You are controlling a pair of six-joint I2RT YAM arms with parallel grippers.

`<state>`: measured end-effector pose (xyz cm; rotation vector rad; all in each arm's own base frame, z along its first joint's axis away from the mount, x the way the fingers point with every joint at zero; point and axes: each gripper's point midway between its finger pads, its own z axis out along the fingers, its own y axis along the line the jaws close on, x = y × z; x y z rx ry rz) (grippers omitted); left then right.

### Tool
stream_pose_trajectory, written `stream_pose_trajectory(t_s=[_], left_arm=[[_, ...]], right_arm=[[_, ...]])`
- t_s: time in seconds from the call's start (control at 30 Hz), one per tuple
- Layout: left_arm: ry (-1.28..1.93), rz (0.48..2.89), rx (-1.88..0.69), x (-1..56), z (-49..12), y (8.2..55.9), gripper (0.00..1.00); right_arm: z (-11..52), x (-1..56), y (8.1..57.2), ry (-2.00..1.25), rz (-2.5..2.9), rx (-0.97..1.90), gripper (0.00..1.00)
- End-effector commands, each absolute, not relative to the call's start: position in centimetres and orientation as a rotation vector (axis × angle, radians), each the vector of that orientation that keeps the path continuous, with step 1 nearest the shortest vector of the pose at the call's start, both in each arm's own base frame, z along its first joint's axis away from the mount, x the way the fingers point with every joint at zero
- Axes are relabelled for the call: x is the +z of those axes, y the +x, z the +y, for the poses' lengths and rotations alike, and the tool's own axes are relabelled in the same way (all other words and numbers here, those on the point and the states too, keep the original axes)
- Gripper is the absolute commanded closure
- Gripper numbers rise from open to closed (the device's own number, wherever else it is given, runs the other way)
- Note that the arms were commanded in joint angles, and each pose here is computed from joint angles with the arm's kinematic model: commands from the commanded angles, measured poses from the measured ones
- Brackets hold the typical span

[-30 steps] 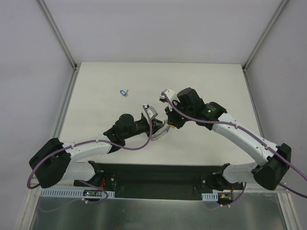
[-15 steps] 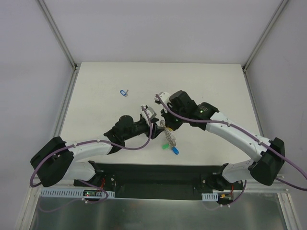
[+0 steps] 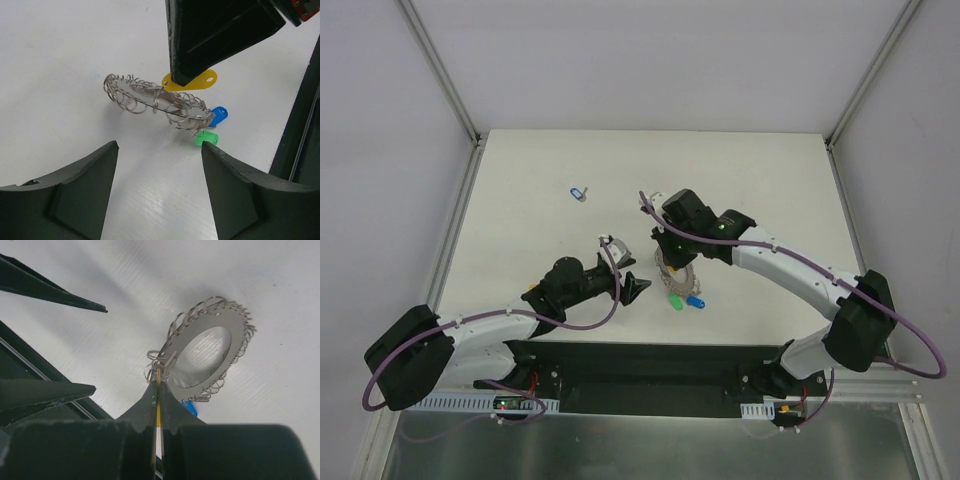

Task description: Put the keys on the keyring

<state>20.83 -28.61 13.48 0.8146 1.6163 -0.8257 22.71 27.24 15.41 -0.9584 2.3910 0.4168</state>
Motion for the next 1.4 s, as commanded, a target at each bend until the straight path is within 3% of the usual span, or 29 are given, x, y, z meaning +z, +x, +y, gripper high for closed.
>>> stream_pose_trajectory(t_s=[0.0,0.43,0.97,1.3,1.37], left_arm=[[0.775,1.602,-0.839,14.0,-28.5,20.9,0.34],[0.770,1.514,-0.843,13.0,-29.8,22.7,0.44],[0.799,1.410,-0.927,14.0,-31.8,23.4,0.48],[0.817,1.393,-0.935,13.9,-32.2,23.8,0.70],[0.819,1.392,-0.935,13.9,-32.2,23.9,0.70]], right_arm=[[29.1,16.4,23.7,-0.887,2.373,0.491,0.99],[30.4,16.4,23.4,-0.920,2.372,0.531,0.99],[30.2,16.1,23.5,-0.935,2.369,0.515,0.99],[30.4,16.1,23.2,-0.941,2.372,0.535,0.99],[30.5,16.2,23.1,-0.945,2.369,0.539,0.99]])
